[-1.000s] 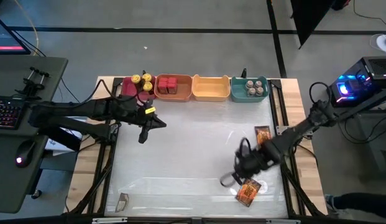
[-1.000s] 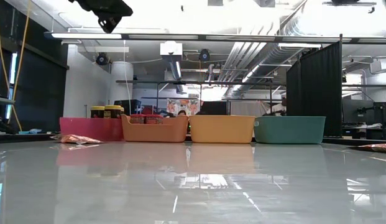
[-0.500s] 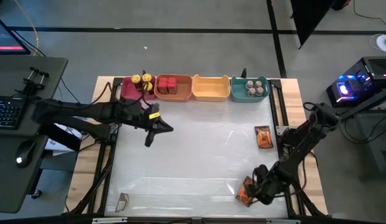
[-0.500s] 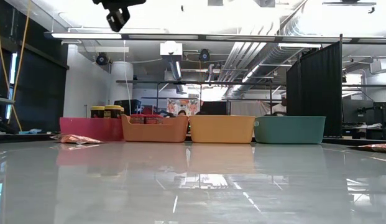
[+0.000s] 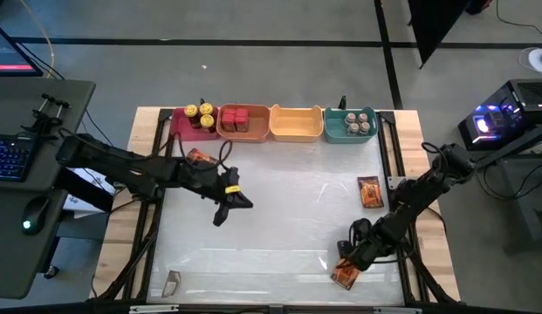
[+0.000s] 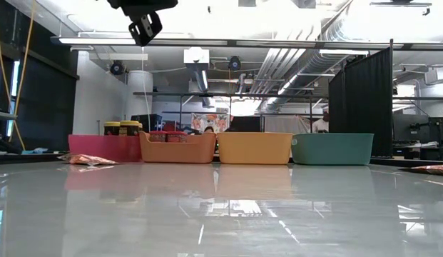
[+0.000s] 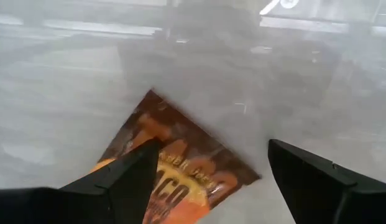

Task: Sort spices by type
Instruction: Put the bottom orange seasoning pack into the yellow bin

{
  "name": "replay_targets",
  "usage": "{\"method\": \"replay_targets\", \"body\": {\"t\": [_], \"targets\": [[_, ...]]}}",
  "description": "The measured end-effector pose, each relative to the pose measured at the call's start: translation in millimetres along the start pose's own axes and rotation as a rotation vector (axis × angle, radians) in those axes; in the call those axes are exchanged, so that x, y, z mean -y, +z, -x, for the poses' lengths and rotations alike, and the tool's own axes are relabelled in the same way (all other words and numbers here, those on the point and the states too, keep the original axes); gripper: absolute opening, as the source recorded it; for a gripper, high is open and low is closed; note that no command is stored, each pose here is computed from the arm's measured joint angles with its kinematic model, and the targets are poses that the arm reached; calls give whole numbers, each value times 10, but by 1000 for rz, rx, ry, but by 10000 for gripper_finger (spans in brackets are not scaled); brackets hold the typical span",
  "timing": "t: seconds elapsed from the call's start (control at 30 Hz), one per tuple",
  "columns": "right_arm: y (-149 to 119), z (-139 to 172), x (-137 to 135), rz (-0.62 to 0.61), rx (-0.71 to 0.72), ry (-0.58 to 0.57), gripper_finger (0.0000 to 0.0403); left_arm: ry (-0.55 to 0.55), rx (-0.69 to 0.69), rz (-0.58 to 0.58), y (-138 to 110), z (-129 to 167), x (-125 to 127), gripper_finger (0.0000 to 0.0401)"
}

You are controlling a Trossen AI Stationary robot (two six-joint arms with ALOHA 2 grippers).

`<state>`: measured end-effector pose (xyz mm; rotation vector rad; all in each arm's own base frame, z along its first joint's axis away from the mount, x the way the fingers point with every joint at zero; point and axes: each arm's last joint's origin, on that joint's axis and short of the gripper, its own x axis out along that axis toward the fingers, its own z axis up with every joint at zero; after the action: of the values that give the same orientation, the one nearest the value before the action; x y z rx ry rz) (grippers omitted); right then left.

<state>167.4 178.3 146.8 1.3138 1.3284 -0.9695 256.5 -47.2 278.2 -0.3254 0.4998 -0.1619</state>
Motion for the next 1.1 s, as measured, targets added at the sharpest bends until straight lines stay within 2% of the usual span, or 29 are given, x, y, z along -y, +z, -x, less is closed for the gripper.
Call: {"method": "replay_targets", "body": {"t": [0.37, 0.5, 0.67, 0.93, 1.0, 1.1], "targets": [[51, -199, -34, 27, -75, -64, 299, -30, -30, -14, -68, -50, 114, 0], [28, -199, -59, 38, -80, -58, 278, -27, -28, -29, -67, -47, 113, 0], [31, -197, -65, 36, -63, -50, 209, -11, -21, -63, -62, -47, 102, 0], [94, -191, -156, 26, -29, 19, 26, 48, 11, -117, -44, -47, 87, 0], [131, -187, -204, 23, -2, 59, 9, 48, 19, -118, -37, -47, 89, 0], [195, -167, -257, 30, 18, 87, 14, 40, 41, -122, -15, -46, 97, 0]]}}
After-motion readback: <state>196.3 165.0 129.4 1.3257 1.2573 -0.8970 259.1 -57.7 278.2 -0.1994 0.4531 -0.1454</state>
